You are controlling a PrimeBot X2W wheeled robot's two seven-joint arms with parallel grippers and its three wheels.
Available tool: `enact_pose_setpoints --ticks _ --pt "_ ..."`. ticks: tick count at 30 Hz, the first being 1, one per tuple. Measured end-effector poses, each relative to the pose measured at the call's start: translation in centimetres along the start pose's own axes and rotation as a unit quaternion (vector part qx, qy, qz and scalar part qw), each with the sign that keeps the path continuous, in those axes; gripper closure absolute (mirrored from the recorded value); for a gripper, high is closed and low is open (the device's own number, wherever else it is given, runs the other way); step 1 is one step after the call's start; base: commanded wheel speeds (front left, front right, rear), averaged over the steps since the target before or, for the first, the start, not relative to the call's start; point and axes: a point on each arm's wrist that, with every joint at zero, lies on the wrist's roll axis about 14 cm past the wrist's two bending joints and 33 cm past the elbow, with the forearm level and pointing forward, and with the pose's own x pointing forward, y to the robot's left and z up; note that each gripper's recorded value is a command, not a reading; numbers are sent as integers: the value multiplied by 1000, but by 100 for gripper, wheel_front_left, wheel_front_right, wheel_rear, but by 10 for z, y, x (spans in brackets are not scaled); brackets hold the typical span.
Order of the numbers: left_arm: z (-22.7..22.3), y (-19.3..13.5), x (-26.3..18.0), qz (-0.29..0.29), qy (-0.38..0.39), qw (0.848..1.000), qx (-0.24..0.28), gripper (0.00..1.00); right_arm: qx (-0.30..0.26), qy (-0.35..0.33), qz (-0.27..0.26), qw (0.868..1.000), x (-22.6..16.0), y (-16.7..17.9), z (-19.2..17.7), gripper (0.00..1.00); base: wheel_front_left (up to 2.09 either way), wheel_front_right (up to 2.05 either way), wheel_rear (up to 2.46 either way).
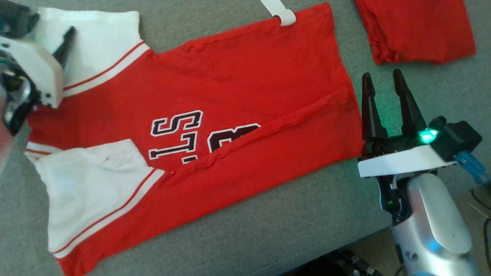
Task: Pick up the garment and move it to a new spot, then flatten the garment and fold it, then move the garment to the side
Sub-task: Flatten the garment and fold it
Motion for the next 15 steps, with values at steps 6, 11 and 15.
enact_pose_setpoints --ticks 6,11,15 --pt "-1 14 12 14 16 1000 -4 0 -3 8 -7 1000 -2 -5 -5 0 0 0 0" --pt "-5 27 15 31 28 999 -8 0 -4 9 -9 1000 -2 -6 -6 0 0 0 0" --pt "-12 12 17 9 68 997 -35 0 -4 8 -8 1000 -2 -6 -5 0 0 0 0"
